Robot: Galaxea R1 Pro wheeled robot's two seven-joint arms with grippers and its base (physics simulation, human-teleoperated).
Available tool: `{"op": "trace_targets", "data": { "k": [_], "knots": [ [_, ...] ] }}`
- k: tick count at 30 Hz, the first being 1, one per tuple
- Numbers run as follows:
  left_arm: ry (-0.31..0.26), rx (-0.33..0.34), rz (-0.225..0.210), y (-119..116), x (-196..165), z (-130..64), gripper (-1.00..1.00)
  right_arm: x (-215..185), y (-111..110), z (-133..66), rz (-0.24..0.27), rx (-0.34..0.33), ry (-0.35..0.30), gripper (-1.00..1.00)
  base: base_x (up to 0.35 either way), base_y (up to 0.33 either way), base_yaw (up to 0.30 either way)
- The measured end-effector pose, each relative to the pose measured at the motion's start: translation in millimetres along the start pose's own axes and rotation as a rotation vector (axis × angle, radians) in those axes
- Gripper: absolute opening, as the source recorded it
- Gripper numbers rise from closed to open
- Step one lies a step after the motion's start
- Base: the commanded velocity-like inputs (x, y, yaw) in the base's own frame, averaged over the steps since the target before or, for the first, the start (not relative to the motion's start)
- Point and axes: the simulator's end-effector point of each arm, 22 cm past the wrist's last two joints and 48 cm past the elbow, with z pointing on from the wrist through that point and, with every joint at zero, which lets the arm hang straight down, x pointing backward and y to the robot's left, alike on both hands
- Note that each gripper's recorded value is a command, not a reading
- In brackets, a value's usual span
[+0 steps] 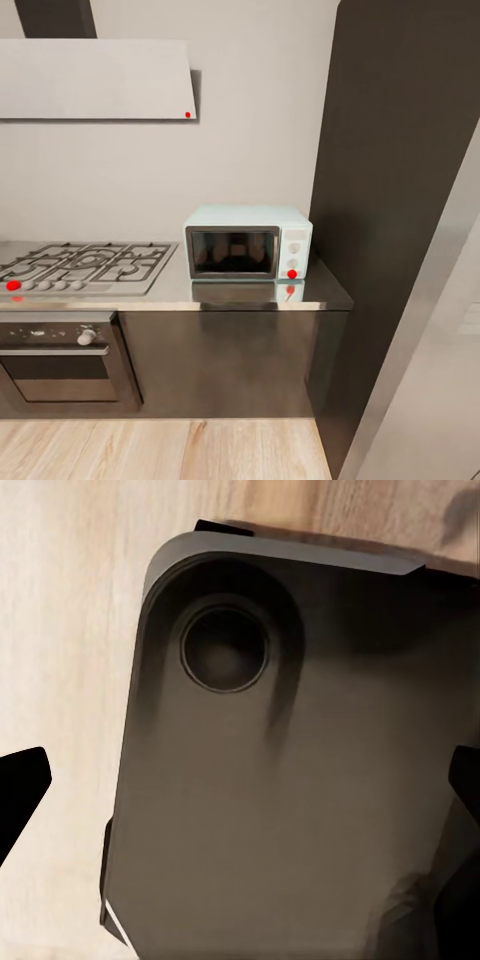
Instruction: In the kitchen, take the popcorn bag from the countertop, put it into the microwave, and heat it until the popcorn is cooked so the cooked popcorn ends up inside the bag.
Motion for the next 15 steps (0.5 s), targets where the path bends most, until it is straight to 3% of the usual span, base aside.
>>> {"op": "trace_targets", "data": {
  "k": [15],
  "knots": [
    [-0.001,0.000,-0.002,-0.3,-0.5,0.0,1.00,1.2,1.1,0.0,0.010,-0.001,0.006,1.00,0.001,-0.001,0.000]
  ]
}}
